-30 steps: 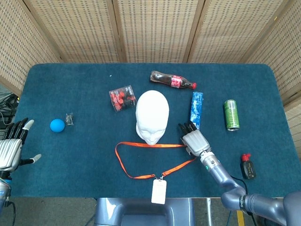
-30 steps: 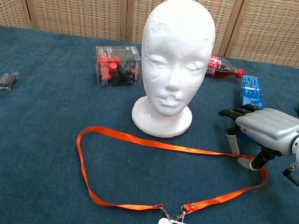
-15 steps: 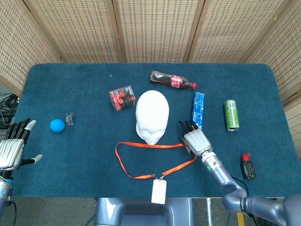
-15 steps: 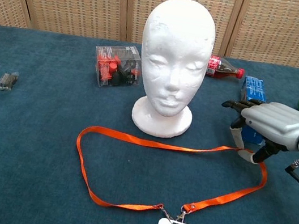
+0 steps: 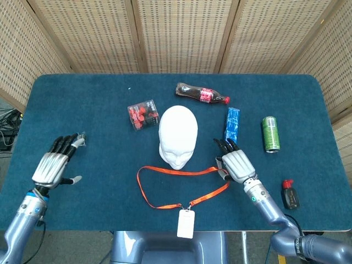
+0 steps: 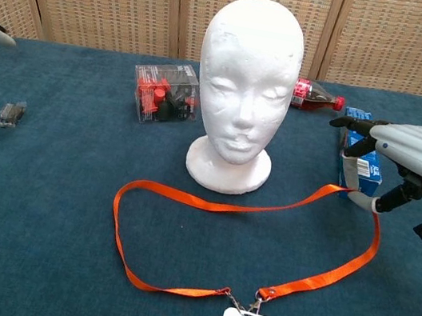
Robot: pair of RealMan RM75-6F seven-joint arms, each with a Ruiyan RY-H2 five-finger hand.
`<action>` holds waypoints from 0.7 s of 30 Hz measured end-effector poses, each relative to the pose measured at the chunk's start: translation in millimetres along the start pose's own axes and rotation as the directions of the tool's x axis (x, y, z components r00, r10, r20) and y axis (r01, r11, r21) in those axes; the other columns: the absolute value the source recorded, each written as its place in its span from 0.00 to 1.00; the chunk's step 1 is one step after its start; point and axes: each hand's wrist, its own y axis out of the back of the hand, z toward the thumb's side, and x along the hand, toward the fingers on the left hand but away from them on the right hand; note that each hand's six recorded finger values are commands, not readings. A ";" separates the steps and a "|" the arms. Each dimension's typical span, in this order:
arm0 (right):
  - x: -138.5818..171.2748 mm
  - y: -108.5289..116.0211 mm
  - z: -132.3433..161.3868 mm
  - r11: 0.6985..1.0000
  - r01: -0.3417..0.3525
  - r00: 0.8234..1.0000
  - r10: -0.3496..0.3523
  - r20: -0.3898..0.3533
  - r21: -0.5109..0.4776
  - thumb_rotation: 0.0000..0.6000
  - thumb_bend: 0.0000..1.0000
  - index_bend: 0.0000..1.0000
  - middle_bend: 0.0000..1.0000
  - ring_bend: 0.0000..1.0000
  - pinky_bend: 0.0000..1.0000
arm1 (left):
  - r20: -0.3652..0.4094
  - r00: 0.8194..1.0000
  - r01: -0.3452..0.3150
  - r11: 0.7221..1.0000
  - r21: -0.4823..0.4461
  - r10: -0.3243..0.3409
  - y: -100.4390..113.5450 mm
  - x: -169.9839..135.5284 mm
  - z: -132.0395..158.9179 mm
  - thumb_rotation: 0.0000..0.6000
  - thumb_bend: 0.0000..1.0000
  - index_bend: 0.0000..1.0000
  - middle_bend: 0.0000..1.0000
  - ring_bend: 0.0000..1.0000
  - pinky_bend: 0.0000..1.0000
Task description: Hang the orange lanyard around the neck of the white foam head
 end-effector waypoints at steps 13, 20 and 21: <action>6.9 13.7 -0.9 0.997 0.006 1.000 -0.007 -0.009 -0.070 1.00 0.62 0.68 0.00 0.00 0.00 | 0.220 0.968 0.144 0.985 -0.092 -0.121 -52.3 86.8 101.3 1.00 0.33 0.40 0.00 0.00 0.00; 8.8 12.9 -7.5 0.998 -0.004 1.000 0.003 -0.008 -0.067 1.00 0.62 0.68 0.00 0.00 0.00 | 0.230 0.956 0.200 0.978 -0.065 -0.180 -71.2 109.7 131.5 1.00 0.33 0.43 0.00 0.00 0.00; 8.7 12.7 -7.9 0.998 -0.005 1.000 0.004 -0.008 -0.065 1.00 0.62 0.68 0.00 0.00 0.00 | 0.229 0.955 0.207 0.976 -0.061 -0.188 -73.9 111.1 133.8 1.00 0.34 0.43 0.00 0.00 0.00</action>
